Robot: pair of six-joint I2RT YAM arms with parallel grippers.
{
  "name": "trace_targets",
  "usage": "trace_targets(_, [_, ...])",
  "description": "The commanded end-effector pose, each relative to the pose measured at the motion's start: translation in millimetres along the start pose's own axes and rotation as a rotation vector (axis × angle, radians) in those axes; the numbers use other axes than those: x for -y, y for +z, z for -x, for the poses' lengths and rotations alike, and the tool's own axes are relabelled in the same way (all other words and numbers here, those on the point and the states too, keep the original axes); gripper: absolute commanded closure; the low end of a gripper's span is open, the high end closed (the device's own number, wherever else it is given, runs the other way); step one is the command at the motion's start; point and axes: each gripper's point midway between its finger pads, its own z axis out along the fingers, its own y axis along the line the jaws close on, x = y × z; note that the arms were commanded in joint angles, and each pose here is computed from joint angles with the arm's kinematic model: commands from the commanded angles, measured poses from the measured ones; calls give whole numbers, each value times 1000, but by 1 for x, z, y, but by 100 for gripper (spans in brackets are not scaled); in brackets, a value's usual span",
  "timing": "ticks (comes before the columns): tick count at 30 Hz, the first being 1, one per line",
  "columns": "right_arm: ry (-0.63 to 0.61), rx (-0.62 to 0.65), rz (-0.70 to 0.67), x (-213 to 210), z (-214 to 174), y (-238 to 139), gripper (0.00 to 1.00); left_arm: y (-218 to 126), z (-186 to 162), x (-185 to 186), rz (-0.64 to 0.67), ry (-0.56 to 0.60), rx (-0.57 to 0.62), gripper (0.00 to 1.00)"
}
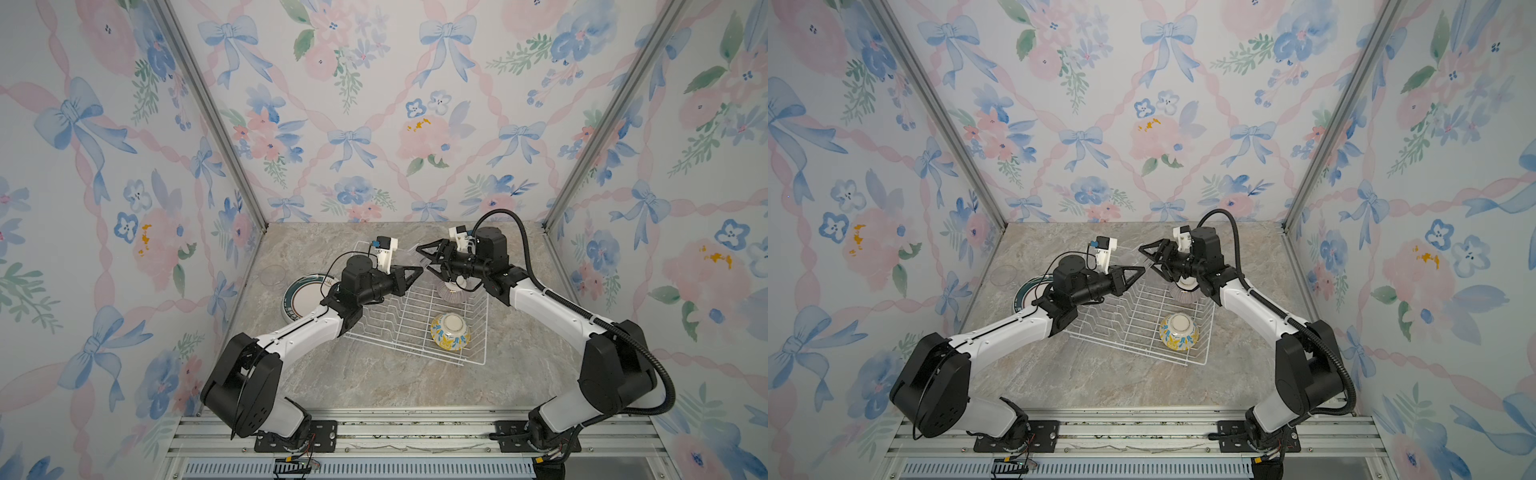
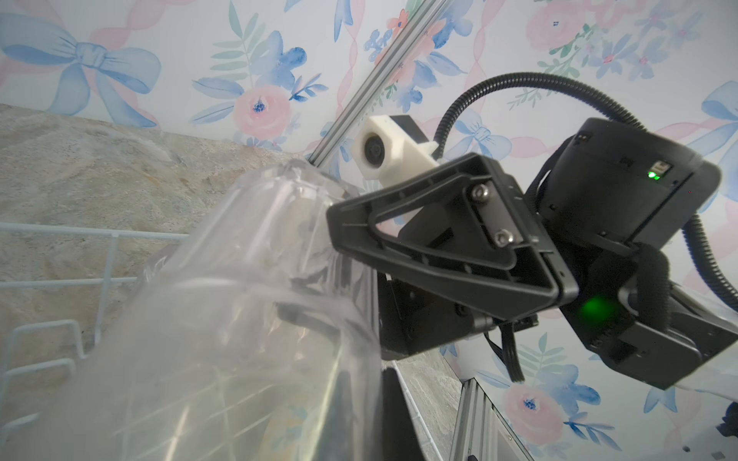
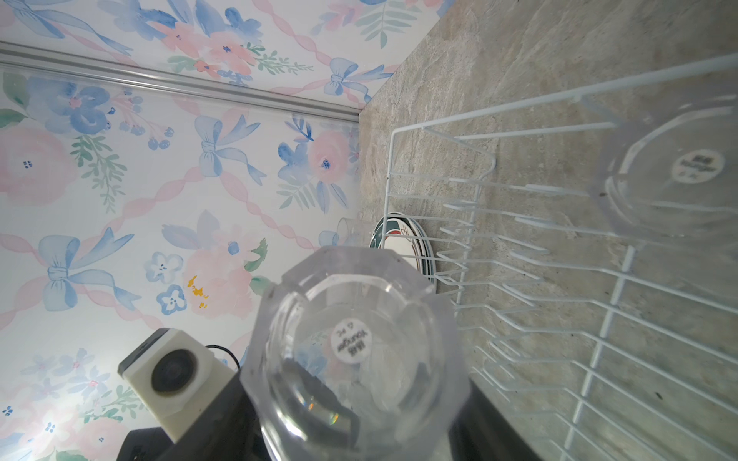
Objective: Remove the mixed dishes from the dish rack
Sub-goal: 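Grasp the clear cup with the left gripper and release the right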
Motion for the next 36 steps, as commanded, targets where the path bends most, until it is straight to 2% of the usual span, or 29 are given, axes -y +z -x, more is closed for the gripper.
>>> trace_targets(1, [-45,-83,-38,10,-28,7,43,-1,18,9,-15,51,80,100])
trace_targets(7, [-63,-59,-68,13,-26,3,40,-5,18,6,1,50,89,100])
trace_targets(11, [-82,-43,-81,11,-25,1,34,-6,17,3,17,48,88,100])
trace_targets(22, [-118,-20,-103,9,-24,-6,31,-12,23,6,25,59,107,100])
trace_targets(29, [-152,-7,-109,8,-24,-15,12,-17,24,1,58,61,109,100])
trace_targets(36, [-172,22,-135,10,-17,-28,1,-30,29,-18,158,61,124,100])
